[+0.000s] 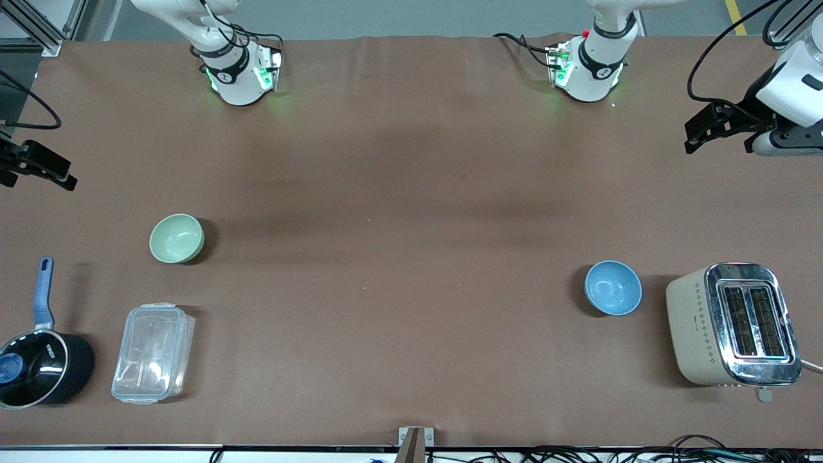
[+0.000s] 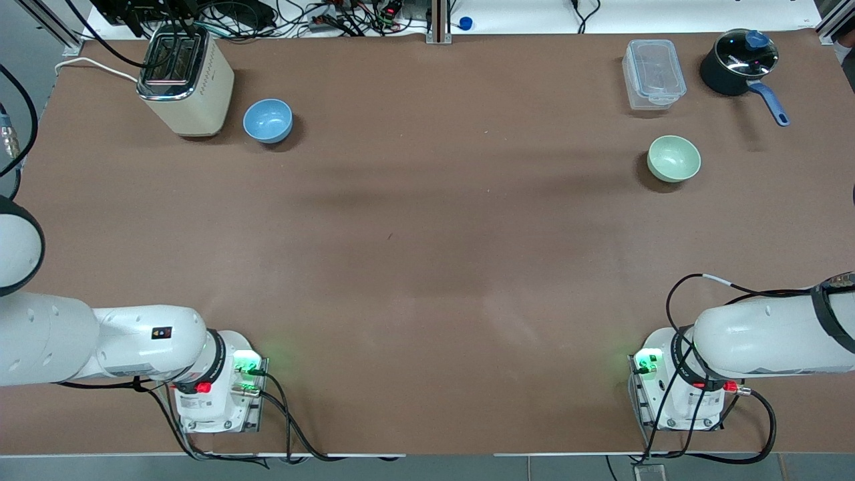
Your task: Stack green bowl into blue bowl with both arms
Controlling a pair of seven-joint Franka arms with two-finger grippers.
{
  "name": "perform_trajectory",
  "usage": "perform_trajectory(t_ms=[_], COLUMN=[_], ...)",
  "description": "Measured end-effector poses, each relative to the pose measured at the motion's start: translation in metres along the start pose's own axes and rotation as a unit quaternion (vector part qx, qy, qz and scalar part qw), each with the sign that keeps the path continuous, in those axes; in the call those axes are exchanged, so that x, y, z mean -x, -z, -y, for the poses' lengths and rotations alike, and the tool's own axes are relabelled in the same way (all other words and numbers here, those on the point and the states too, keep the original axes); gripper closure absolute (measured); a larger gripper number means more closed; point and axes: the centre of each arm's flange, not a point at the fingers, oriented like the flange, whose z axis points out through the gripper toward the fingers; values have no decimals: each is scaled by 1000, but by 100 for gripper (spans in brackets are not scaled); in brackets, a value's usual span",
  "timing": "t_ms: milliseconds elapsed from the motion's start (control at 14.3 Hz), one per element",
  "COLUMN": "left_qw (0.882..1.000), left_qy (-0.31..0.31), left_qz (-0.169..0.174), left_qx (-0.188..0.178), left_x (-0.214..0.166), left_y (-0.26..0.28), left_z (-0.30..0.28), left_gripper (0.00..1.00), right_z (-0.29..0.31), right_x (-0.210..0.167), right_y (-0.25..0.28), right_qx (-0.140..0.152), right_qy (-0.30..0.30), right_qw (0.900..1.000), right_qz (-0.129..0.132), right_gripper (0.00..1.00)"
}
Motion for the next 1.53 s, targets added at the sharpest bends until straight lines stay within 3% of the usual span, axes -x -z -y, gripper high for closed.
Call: perform_trajectory(t_ms=[279, 488, 628, 907, 1256, 1535], left_qw=[1000, 1000, 999, 1000, 998, 997], left_qy=[0, 0, 4, 20, 62, 77], left_qz=[3, 27, 38, 21, 8, 6], left_qx=[1, 5, 11, 3, -10, -5], left_x=[-5, -31, -58, -102, -110, -116], left_y=[-3, -32, -71, -162, -269, -323], left_z=[0, 2, 7, 18, 26, 27], left_gripper=[0, 0, 0, 0, 0, 0], right_z=[-2, -5, -7, -6, -18, -56], right_x=[6, 12, 14, 14, 13, 10], right_y=[-8, -13, -14, -14, -26, -91], right_qx=[0, -1, -1, -1, -1, -1], right_qy=[-1, -4, -5, -4, -15, -20], right_qw=[1000, 1000, 1000, 1000, 1000, 1000], right_qz=[9, 10, 11, 11, 13, 17], right_gripper=[0, 0, 0, 0, 0, 0])
